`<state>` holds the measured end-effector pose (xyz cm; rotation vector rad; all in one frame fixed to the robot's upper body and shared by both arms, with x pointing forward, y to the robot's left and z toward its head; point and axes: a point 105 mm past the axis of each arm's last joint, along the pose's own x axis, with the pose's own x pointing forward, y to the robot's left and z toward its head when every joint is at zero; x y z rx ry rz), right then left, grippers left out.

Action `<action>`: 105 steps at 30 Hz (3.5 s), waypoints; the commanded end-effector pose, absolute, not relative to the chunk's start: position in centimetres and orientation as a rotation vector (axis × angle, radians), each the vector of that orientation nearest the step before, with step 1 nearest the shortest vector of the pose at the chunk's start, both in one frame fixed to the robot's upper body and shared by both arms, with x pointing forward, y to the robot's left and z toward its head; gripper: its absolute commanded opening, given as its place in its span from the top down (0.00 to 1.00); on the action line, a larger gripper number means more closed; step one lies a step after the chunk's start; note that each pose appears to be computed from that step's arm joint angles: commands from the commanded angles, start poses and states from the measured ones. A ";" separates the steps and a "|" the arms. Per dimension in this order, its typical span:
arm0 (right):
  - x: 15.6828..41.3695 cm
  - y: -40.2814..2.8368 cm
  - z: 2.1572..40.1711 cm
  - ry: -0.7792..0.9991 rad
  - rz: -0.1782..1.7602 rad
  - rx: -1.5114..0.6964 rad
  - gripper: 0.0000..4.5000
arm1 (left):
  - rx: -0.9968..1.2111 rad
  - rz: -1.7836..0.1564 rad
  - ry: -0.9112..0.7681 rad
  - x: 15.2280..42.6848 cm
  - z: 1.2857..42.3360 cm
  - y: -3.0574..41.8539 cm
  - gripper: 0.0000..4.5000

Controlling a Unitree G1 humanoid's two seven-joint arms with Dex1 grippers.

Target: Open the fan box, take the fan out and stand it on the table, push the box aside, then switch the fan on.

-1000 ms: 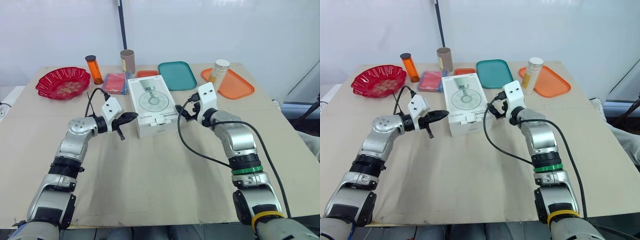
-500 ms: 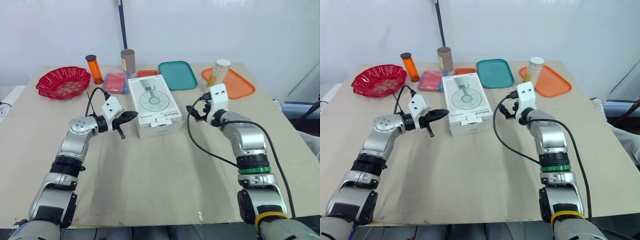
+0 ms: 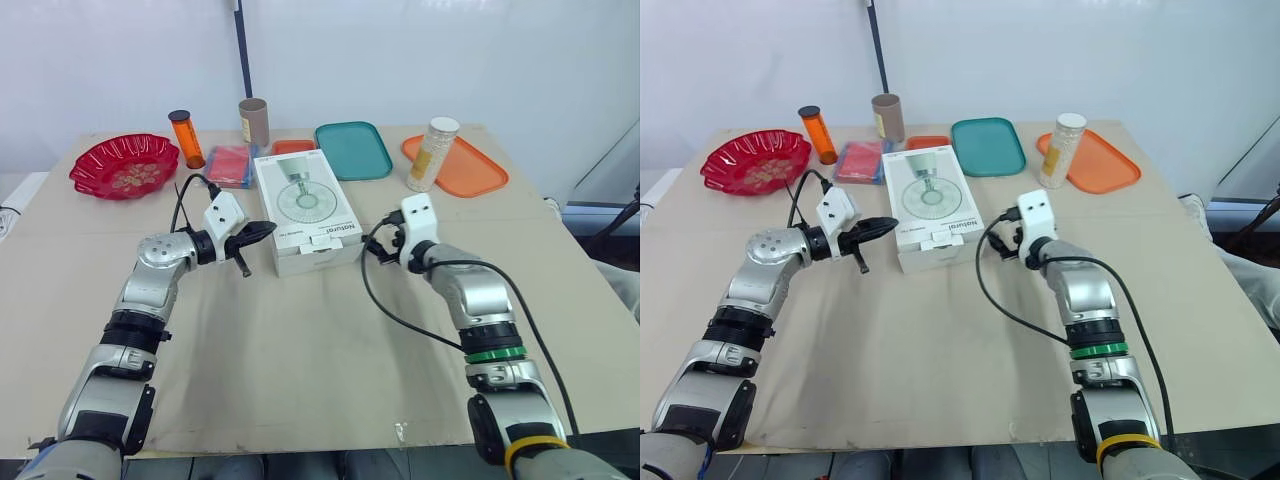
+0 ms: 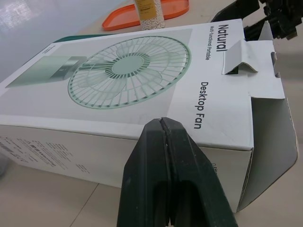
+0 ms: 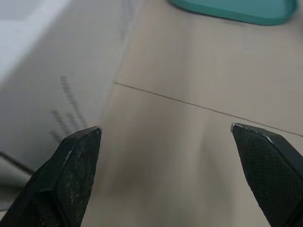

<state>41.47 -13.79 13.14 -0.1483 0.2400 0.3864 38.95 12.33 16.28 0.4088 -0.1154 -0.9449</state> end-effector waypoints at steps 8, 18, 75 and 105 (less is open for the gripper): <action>40.6 -12.0 16.2 0.129 0.477 -0.152 0.00 | 0.442 -0.938 -0.127 39.4 17.1 12.6 1.00; 38.9 -10.1 16.2 0.126 0.570 -0.165 0.00 | 0.446 -0.933 -0.153 40.0 17.8 12.2 1.00; 31.5 -7.2 17.0 -0.558 0.895 -0.833 0.00 | 0.437 -0.991 -0.072 38.8 17.4 14.3 1.00; 39.3 -6.6 20.4 -0.455 0.684 -0.511 0.00 | 0.378 -0.768 -0.230 38.9 21.1 17.6 1.00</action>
